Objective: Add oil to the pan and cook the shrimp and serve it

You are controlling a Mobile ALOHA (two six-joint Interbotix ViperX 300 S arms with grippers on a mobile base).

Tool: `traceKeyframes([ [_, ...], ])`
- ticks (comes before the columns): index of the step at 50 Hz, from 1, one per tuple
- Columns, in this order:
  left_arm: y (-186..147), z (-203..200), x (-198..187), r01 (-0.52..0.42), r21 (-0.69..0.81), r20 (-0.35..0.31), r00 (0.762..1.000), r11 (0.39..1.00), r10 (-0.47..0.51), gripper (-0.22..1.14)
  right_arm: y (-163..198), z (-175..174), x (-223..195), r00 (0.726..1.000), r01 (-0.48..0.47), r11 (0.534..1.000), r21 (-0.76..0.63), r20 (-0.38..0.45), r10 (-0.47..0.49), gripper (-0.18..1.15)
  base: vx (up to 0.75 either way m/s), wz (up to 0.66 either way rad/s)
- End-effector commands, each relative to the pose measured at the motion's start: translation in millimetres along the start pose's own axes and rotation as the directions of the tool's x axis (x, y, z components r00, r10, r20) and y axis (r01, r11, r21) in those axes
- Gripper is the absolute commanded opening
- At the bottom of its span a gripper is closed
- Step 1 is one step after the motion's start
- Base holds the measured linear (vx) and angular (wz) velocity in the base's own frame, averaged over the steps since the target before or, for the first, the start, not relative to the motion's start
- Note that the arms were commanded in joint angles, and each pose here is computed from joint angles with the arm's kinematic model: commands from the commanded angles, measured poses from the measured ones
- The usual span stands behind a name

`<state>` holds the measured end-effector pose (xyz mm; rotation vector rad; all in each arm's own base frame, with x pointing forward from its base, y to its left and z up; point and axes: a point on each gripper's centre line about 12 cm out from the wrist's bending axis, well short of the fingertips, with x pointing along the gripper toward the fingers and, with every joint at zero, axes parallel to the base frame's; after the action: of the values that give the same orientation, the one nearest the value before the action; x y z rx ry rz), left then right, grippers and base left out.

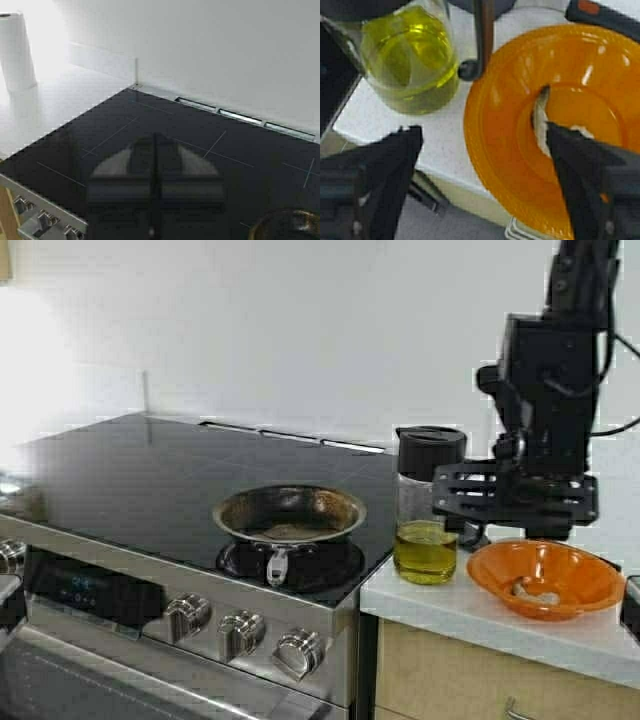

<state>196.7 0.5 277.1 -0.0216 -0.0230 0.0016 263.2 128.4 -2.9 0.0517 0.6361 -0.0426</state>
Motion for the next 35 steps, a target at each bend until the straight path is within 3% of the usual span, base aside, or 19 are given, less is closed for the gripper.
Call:
traceKeyframes([
  [1, 0, 2, 2, 0.000, -0.003, 0.000, 1.000, 1.000, 0.000, 0.03, 4, 10, 8, 0.999, 0.010, 1.000, 0.004, 0.034, -0.010, 1.03, 0.00, 0.00],
  [14, 0, 1, 1, 0.000, -0.003, -0.003, 1.000, 1.000, 0.000, 0.03, -13, 20, 20, 0.996, 0.072, 0.996, 0.054, 0.048, -0.074, 1.03, 0.00, 0.00],
  [35, 0, 0, 1, -0.001, -0.003, -0.006, 1.000, 1.000, 0.001, 0.03, -21, 38, 52, 0.996, 0.072, 0.993, 0.090, 0.042, -0.076, 1.03, 0.00, 0.00],
])
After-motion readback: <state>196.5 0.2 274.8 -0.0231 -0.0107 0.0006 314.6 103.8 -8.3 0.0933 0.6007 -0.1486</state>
